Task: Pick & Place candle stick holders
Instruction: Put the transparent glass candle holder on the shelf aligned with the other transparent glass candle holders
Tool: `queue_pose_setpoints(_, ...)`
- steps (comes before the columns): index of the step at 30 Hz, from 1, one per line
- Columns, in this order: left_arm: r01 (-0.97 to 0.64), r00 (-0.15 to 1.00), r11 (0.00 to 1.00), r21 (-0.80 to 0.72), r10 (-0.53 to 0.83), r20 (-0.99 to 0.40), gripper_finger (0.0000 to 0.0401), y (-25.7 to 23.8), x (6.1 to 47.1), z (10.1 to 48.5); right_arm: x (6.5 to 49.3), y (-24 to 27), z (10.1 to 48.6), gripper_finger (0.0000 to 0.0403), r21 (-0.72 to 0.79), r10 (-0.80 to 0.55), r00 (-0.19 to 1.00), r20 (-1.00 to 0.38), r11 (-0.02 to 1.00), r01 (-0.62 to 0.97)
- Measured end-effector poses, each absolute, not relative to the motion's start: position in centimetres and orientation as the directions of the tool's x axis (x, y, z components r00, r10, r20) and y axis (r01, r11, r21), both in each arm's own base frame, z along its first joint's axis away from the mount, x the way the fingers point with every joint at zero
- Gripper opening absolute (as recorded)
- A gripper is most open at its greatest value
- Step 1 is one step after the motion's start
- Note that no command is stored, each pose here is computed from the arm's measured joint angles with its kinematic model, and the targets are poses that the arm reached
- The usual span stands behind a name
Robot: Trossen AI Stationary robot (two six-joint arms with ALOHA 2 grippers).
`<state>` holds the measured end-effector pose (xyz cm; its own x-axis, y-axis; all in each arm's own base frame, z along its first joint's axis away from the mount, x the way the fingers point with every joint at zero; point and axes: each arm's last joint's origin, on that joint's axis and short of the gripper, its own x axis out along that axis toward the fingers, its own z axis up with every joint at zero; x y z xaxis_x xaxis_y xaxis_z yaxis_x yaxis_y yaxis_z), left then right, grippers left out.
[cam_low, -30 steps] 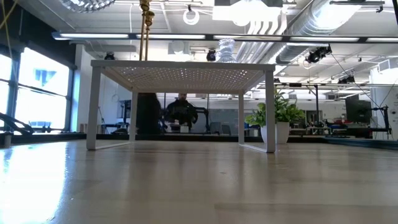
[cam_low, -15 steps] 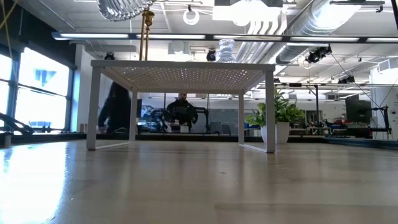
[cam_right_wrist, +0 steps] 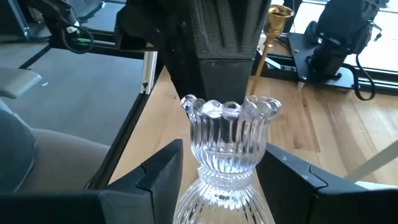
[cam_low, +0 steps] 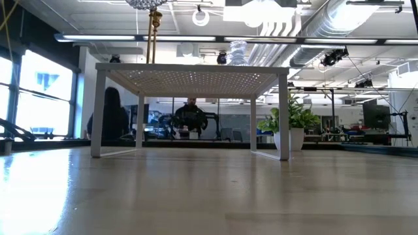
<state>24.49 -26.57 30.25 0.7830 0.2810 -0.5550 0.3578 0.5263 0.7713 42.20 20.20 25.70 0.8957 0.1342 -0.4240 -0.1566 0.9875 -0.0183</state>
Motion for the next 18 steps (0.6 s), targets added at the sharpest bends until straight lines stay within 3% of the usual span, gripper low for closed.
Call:
queue_pose_setpoints(6, 0.358, 0.784, 0.529, 0.769, 0.278, -0.556, 0.0018, -26.59, 24.50, 30.27, 42.19, 20.20, 25.67, 0.0179, -0.029, 0.137, 0.894, -0.427, 0.986, -0.165)
queue_pose_setpoints(13, 0.367, 0.779, 0.528, 0.766, 0.275, -0.563, 0.0018, -26.58, 24.51, 30.19, 42.18, 20.10, 25.59, 0.0120, -0.030, 0.136, 0.888, -0.440, 0.986, -0.165)
queue_pose_setpoints(18, 0.364, 0.781, 0.532, 0.765, 0.272, -0.562, 0.0019, -26.63, 24.53, 30.20, 42.13, 20.15, 25.52, 0.0119, -0.029, 0.145, 0.883, -0.446, 0.984, -0.176)
